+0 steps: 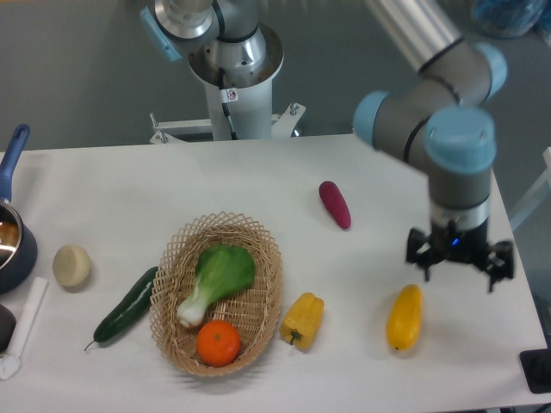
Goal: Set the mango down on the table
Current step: 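Raise the open gripper up away from the mango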
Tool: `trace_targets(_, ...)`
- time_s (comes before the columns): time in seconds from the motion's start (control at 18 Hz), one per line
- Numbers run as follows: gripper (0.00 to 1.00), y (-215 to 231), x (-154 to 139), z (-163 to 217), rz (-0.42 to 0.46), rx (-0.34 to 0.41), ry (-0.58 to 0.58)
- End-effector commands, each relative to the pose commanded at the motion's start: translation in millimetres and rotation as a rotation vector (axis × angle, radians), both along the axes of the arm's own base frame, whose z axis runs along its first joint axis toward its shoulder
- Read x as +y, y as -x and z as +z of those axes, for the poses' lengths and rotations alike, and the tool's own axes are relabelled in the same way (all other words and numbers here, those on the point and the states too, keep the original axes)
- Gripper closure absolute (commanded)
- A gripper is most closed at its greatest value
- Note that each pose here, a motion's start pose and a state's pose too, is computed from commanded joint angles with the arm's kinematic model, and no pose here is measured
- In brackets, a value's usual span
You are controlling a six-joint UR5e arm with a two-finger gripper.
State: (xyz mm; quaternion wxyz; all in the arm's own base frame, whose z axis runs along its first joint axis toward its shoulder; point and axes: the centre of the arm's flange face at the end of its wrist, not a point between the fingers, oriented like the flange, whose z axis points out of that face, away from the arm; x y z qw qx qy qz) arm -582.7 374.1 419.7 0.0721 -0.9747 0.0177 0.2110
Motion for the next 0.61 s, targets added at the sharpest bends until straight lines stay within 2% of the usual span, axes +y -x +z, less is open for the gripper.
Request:
trace_targets(0.17,0.00,-3,-28,-1,-0.088,-0.058,0.081)
trace_targets(0.33,0.00,-6,-53,10,-0.155,-0.060,0.122)
trace_targets(0.5,0.00,-5,-73,20,-0.188,-0.047,0.117)
trace_targets(0.61,0.00,0,-82,22,-0.189,-0.052,0.064)
